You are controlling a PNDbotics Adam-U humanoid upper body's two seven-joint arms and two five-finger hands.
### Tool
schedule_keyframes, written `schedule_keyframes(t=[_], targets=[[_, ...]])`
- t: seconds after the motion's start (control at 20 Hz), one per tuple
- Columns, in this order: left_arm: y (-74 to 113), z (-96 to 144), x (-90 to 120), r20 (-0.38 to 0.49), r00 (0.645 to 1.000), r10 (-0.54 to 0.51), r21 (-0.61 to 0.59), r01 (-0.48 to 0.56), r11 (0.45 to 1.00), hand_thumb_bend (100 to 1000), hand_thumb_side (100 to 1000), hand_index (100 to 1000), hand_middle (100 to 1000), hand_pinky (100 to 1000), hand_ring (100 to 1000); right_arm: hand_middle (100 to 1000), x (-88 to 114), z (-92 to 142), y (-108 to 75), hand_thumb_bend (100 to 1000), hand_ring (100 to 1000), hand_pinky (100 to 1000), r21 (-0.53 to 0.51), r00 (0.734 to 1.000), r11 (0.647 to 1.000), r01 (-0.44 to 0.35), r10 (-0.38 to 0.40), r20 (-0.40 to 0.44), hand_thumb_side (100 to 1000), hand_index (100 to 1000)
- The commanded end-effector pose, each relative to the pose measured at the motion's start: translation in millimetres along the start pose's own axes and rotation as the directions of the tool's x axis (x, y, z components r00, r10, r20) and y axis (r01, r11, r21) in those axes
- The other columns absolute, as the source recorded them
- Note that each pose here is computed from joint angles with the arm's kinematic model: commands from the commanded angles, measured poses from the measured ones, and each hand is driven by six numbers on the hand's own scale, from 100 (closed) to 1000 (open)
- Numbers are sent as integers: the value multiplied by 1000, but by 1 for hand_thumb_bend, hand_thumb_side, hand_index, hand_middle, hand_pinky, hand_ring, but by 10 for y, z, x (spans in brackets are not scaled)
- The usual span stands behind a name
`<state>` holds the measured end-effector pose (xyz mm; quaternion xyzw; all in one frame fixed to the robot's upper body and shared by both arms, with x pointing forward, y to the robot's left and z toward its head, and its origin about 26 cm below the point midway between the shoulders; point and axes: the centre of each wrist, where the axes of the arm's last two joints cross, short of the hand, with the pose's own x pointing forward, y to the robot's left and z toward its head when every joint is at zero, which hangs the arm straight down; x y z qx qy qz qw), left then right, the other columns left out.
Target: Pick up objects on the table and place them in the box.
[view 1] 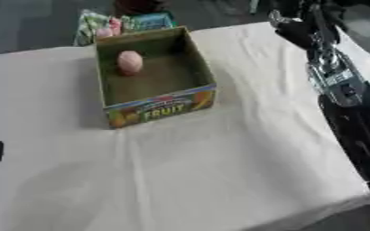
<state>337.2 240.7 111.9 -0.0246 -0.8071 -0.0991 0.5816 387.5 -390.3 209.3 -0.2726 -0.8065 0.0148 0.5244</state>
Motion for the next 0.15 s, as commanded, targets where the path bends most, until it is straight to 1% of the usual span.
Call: schedule_keyframes(t=[0.05, 0.15], targets=[[58, -12, 69, 23, 1000, -19, 13, 18, 1000, 386, 100, 746, 622, 585, 574, 723, 128, -44, -135, 196, 760, 673, -35, 999, 999, 7, -6, 34, 334, 871], [57, -11, 68, 23, 1000, -18, 13, 18, 1000, 386, 100, 746, 622, 585, 574, 720, 114, -35, -133, 183, 758, 672, -37, 1000, 999, 13, -12, 26, 331, 869]])
